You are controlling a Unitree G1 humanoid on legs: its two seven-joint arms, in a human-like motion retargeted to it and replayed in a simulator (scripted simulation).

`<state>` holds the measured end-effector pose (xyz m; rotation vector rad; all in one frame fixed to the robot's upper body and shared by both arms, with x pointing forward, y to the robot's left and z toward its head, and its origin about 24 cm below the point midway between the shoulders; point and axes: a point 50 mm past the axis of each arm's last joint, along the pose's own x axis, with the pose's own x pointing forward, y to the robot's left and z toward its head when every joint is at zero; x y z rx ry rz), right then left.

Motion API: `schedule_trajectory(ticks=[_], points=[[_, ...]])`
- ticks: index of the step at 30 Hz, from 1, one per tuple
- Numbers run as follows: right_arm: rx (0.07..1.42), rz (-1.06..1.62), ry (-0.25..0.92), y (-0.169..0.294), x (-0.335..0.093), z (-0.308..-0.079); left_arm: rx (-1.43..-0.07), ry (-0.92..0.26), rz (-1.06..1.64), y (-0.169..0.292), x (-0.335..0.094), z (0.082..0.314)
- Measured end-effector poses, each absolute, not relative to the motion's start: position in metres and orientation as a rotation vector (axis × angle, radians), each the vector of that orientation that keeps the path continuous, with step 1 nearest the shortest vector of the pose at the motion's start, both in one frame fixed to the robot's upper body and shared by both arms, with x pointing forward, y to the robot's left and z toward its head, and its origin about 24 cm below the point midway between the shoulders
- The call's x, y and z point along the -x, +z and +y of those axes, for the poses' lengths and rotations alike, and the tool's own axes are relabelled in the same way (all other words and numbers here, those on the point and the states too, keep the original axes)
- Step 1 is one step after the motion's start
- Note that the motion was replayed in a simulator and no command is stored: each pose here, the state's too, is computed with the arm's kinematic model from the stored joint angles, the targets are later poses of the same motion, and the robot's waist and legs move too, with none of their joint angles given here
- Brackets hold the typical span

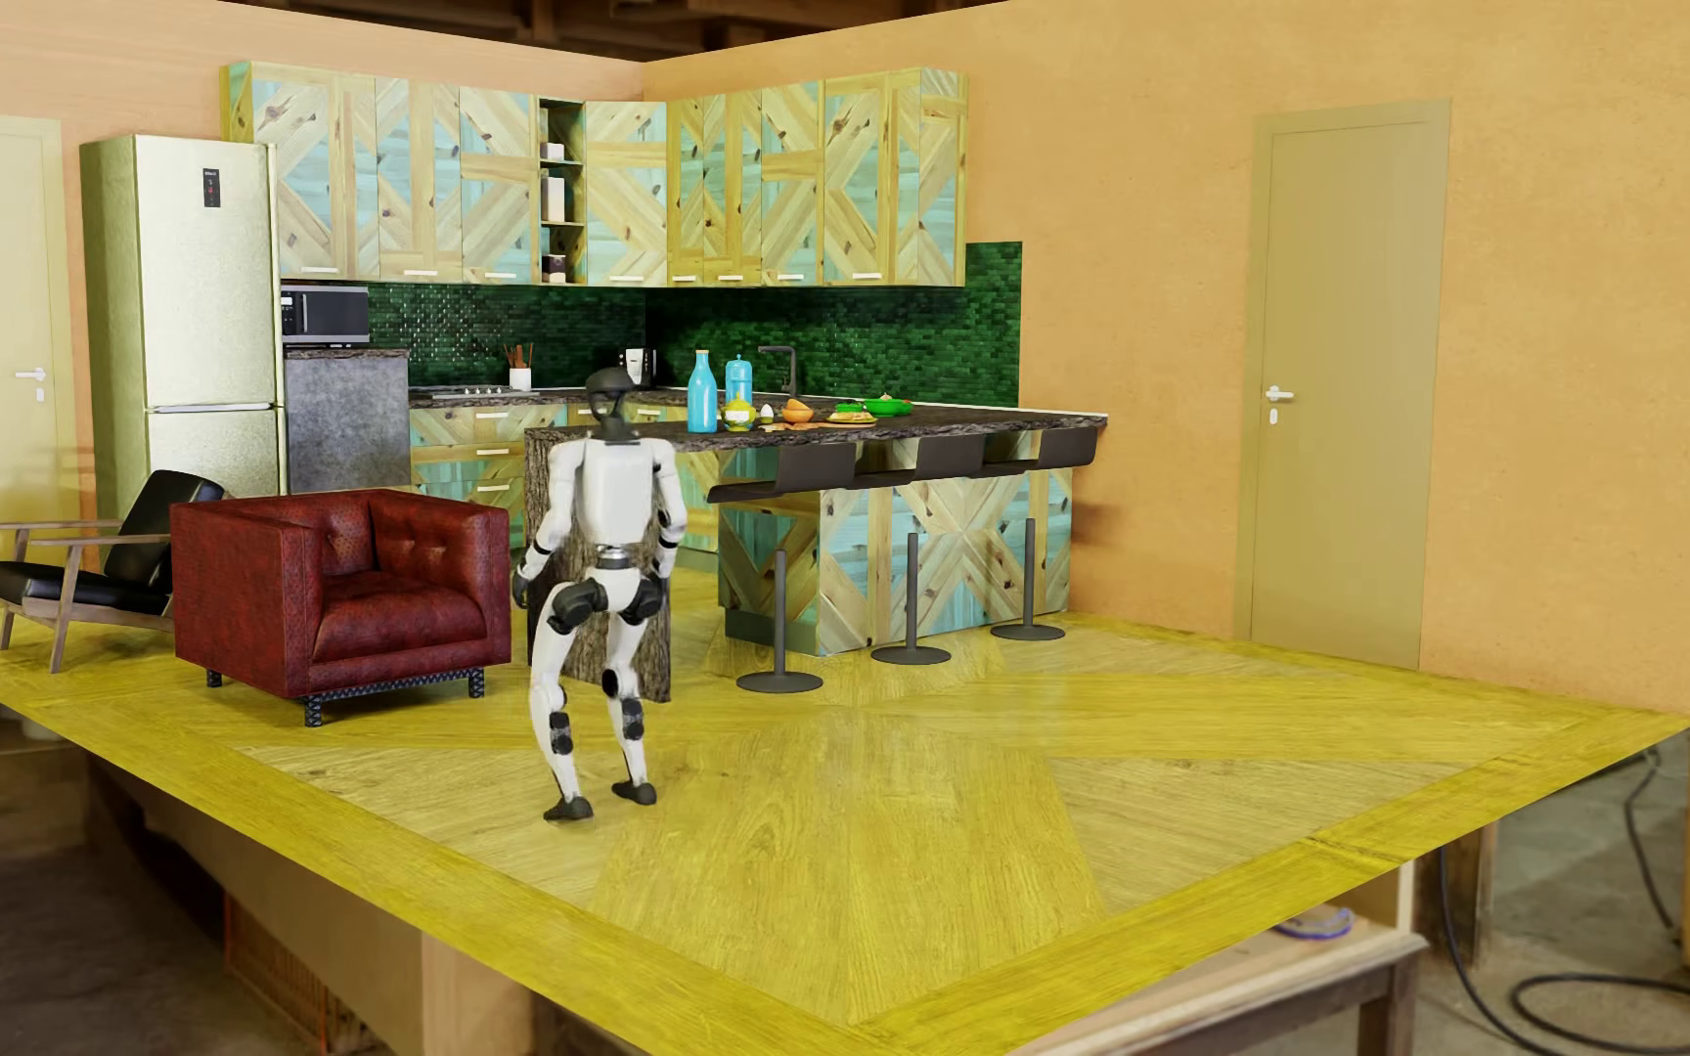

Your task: Move towards the armchair

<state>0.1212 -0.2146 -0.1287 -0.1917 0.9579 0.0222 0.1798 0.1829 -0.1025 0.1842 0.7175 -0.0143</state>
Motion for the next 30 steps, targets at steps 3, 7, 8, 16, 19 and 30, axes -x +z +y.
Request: schedule_trajectory(ticks=[3,7,8,16,19,30], points=[[0.146,1.012,-0.066,-0.138,-0.083,-0.216,-0.103,-0.028,0.764,-0.109,-0.166,0.18],[0.08,0.713,-0.037,-0.109,-0.161,-0.182,-0.185,0.013,0.836,-0.119,-0.124,0.228],[0.083,0.702,-0.001,-0.108,-0.166,-0.18,-0.201,0.053,0.803,-0.113,-0.135,0.232],[0.113,0.872,-0.083,-0.118,-0.154,-0.186,-0.164,0.278,0.799,-0.117,-0.129,0.233],[0.166,0.911,-0.076,-0.121,-0.134,-0.205,-0.161,0.128,0.803,-0.112,-0.152,0.215],[0.105,0.846,0.016,-0.12,-0.137,-0.195,-0.264,0.17,0.611,-0.094,-0.167,0.236]])
